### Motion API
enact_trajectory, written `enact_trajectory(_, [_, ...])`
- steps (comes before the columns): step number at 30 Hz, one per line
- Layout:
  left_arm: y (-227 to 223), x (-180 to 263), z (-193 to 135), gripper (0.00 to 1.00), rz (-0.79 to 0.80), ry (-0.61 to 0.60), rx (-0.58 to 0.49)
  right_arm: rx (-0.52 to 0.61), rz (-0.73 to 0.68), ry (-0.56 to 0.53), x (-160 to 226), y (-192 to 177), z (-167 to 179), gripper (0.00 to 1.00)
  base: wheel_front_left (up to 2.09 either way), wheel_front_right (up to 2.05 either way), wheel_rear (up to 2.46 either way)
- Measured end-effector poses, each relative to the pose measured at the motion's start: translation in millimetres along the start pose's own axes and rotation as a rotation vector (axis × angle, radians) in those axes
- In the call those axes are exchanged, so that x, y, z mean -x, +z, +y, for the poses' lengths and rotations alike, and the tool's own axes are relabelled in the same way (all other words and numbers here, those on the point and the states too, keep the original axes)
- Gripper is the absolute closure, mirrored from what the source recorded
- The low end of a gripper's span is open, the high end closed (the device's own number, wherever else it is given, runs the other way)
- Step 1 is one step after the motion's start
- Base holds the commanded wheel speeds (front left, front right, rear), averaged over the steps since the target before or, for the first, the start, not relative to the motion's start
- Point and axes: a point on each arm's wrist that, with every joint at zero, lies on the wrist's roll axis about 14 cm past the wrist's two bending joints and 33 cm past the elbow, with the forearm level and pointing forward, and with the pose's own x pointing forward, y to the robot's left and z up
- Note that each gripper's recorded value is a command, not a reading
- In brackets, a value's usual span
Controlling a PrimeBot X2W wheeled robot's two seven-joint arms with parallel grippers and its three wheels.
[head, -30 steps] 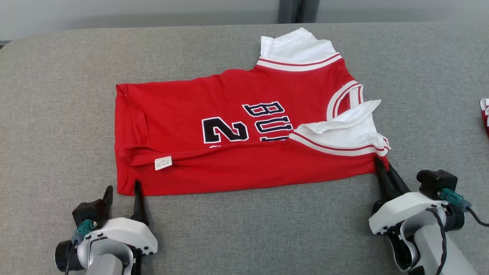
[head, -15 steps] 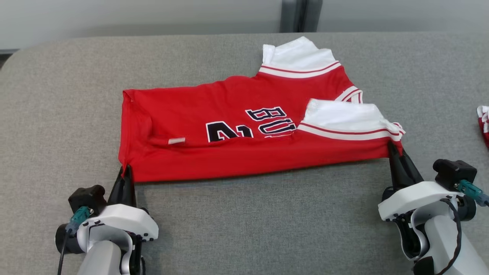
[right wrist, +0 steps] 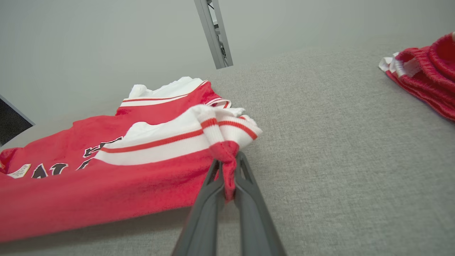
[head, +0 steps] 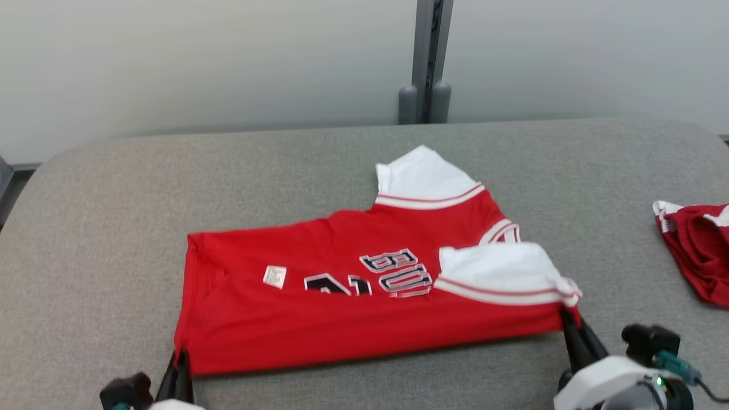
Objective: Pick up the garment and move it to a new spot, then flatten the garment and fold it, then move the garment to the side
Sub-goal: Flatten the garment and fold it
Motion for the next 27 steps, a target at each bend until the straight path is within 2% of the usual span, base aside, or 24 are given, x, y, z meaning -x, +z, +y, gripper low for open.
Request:
enact_trajectory(7, [-31.6,29.8,5.2,1.00,0.074,0.000,-0.011,-0.024,0.073,-0.031,41.8,-34.2,-8.1,1.00,0.00,0.00,0.00])
enact_trajectory(12, [-45.5,38.2,8.2,1.00,0.114,0.006,-0.015,-0.027,0.124,-0.042,51.5,-52.1,-10.9,0.97,0.00,0.00,0.00])
enact_trajectory(13, [-46.3,38.3,7.7,0.76,0.116,0.005,-0.016,-0.027,0.134,-0.045,52.0,-55.1,-11.8,0.51,0.00,0.00,0.00])
enact_trajectory(14, [-47.2,38.4,6.9,0.05,0.119,0.002,-0.018,-0.028,0.137,-0.047,51.5,-55.9,-12.5,0.00,0.00,0.00,0.00])
enact_trajectory(15, [-46.3,37.6,6.3,0.00,0.117,0.002,-0.019,-0.018,0.135,-0.044,49.3,-54.1,-12.9,0.00,0.00,0.00,0.00])
enact_trajectory(27, [1.1,-23.0,-18.0,0.00,0.028,-0.056,-0.076,0.092,-0.008,0.021,-17.7,10.7,-3.7,0.00,0.00,0.00,0.00])
